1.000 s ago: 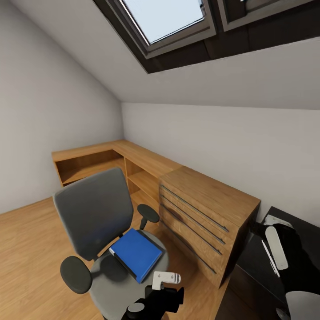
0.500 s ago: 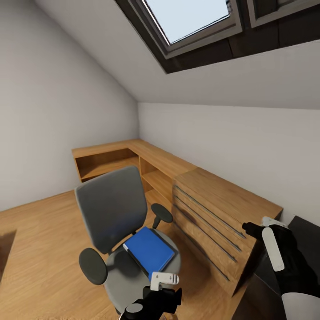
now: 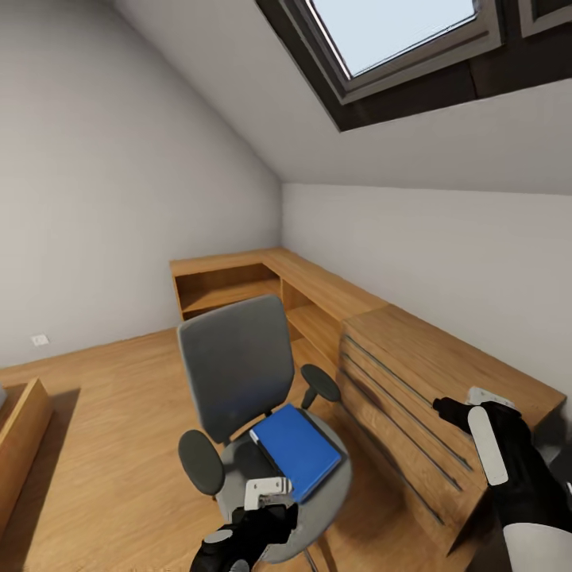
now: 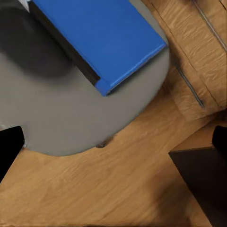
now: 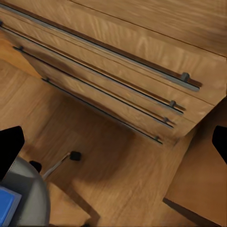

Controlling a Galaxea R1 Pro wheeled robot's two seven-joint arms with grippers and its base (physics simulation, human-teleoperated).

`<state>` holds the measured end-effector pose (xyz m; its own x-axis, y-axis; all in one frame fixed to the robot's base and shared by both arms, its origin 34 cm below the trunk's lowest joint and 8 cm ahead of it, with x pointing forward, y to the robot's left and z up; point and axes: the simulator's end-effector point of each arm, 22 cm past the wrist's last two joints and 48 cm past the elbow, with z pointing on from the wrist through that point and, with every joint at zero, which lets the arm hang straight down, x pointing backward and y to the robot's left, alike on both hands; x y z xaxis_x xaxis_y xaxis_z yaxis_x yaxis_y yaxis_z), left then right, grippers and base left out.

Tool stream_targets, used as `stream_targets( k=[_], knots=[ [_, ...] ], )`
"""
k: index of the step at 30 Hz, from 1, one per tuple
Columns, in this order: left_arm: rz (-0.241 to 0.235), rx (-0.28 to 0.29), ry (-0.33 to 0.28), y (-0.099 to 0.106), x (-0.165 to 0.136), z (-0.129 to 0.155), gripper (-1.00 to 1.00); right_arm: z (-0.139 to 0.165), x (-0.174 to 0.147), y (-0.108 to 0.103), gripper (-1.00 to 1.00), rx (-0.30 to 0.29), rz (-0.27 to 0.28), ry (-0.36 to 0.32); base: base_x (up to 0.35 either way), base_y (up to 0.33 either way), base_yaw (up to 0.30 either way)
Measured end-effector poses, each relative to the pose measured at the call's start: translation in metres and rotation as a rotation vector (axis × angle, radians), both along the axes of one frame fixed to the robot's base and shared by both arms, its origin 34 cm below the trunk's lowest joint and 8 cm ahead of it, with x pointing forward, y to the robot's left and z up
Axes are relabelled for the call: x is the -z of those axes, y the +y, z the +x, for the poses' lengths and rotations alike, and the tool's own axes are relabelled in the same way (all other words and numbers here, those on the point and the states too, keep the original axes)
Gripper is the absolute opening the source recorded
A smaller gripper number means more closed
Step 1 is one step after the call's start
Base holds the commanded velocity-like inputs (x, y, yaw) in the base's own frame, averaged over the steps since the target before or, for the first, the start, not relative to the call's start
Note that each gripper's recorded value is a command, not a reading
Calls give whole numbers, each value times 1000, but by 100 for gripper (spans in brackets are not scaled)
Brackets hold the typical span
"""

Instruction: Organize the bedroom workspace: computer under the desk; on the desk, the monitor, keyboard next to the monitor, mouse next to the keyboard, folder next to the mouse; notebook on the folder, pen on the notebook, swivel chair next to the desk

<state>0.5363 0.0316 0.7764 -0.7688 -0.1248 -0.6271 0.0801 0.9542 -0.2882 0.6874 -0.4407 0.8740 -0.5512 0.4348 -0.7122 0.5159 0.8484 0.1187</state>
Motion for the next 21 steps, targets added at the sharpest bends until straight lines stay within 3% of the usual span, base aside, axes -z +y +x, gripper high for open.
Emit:
stream_targets(
  k=[7,21],
  knots=[
    [-32,-69,35,19,8,5,100,-1,0,-4,100,4,-24,8,0,0,279],
    [-37,-78,45,21,10,5,100,-1,0,-3,100,3,-28,8,0,0,279]
  ],
)
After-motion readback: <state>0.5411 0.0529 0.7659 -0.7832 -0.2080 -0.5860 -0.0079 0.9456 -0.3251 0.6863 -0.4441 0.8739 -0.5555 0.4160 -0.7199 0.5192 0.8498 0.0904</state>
